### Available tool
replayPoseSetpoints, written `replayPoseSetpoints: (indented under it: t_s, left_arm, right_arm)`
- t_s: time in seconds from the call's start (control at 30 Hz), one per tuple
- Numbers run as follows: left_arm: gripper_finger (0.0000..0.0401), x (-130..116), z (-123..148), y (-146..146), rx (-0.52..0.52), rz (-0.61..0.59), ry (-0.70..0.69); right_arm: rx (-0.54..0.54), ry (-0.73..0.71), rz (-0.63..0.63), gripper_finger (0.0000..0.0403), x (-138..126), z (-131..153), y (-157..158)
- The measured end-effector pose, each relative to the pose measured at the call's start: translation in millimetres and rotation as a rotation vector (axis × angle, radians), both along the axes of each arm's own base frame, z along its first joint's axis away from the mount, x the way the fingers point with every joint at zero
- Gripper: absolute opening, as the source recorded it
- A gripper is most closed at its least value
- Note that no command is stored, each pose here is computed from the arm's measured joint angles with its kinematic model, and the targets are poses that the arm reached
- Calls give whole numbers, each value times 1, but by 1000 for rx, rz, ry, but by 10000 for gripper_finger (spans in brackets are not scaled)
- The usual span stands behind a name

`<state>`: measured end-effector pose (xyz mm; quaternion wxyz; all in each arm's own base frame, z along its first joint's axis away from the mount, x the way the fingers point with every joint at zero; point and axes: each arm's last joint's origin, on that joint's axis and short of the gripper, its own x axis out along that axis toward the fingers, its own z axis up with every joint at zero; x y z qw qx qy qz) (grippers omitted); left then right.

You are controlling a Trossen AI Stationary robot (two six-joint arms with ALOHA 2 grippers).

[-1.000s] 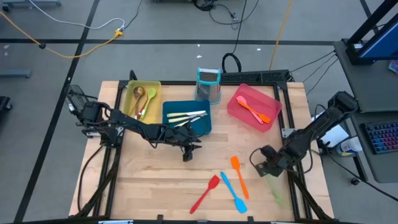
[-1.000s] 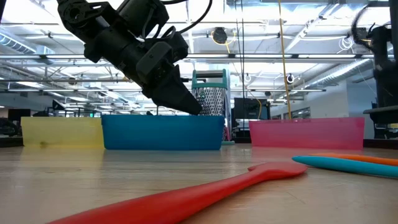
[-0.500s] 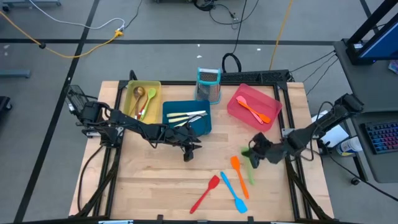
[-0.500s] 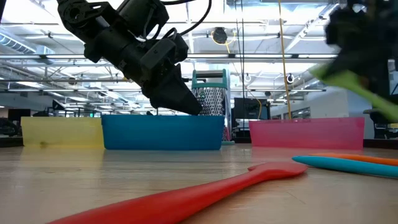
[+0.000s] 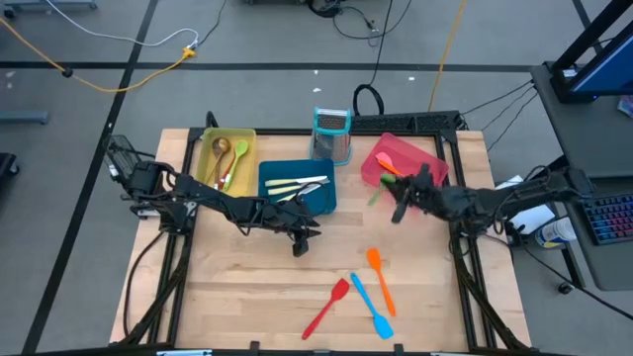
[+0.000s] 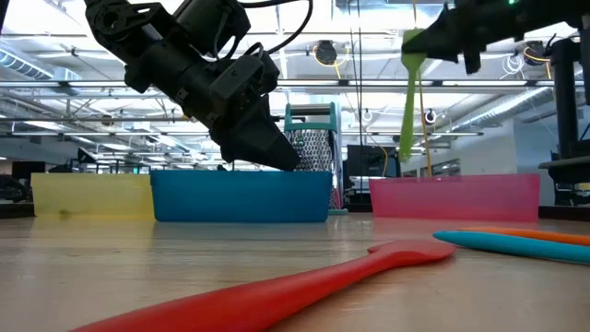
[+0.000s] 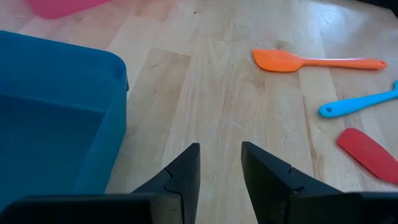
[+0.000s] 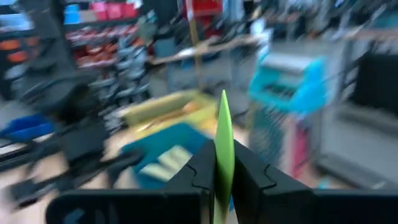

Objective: Pick & Place Kitchen Items
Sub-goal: Put the green spatula into the red bin

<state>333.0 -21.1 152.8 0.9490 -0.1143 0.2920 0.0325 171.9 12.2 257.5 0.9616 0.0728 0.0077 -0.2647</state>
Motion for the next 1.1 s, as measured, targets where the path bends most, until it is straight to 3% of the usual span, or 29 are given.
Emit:
replayPoseSetpoints:
  t_s: [0.13,0.3,0.4,0.47,0.7,0.97,1.1]
  left_arm:
    - [120,0,0,0,1,-1,0]
    - [120,0,0,0,2,-1,-1]
    - [120,0,0,0,7,-5,-5]
    - [120,0,1,0,7,-5,-8]
    - [120,1,2,0,31,-21,-22]
    - [120,1,2,0,50,-33,-24]
    - [120,1,2,0,57,-37,-24]
  right_arm:
    - [-157,48,-80,18,-1,12,-10]
    - [-354,284,-410,18,-4,20,-26]
    - [-402,420,-609,18,-8,18,-36]
    - [-404,476,-675,18,-11,15,-42]
    - [-283,547,-672,18,-15,-8,-63]
    - [36,759,-608,19,-26,-51,-86]
    - [74,827,-634,31,-27,-63,-93]
